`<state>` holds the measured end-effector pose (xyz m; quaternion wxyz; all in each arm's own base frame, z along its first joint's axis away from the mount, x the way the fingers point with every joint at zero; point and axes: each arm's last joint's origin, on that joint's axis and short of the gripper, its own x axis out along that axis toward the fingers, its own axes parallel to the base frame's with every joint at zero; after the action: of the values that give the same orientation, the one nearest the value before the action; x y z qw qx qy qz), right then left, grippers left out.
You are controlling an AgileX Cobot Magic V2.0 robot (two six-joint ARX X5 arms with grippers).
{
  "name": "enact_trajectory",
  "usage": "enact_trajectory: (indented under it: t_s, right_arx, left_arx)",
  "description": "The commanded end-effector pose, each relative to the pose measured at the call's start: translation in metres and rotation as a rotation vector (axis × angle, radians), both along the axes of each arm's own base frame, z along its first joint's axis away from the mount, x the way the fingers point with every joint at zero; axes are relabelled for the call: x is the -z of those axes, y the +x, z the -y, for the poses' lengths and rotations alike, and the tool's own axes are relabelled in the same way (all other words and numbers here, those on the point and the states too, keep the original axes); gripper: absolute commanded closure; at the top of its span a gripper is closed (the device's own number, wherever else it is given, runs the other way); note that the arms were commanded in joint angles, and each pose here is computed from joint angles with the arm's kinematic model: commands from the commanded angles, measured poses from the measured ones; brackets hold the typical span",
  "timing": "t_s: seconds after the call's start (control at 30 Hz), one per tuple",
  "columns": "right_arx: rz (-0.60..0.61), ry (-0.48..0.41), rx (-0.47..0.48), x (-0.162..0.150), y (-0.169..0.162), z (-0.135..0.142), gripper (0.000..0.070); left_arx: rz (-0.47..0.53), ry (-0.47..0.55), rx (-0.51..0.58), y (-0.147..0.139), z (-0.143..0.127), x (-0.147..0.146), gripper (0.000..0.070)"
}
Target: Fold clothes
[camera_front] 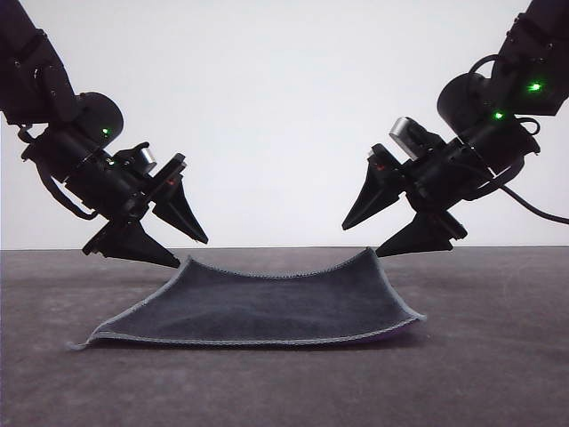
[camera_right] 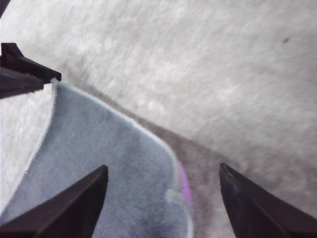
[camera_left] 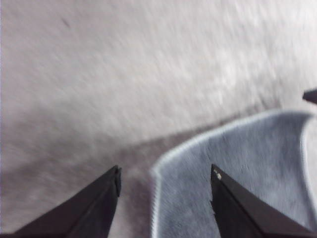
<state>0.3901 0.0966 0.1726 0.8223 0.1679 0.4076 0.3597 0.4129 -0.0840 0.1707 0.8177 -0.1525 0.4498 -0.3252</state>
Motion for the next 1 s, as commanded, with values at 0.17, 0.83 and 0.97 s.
enact_trajectory:
  t_s: [0.17,0.83,0.97]
  right_arx:
    - [-0.027,-0.039,-0.013,0.008,0.001,-0.002,0.0249]
    - [-0.06,-0.055,-0.031,0.016,-0.002,-0.013,0.037]
    - [-0.053,-0.054,-0.03,0.016,-0.001,-0.014,0.0579]
  left_arx:
    - [0.025,0.021,0.048,0.004,0.008,0.005,0.0346]
    - [-0.004,0.061,0.055,-0.001,0.015,0.008,0.0377]
    - [-0.001,0.075,0.046,0.0,0.015,0.008,0.0627]
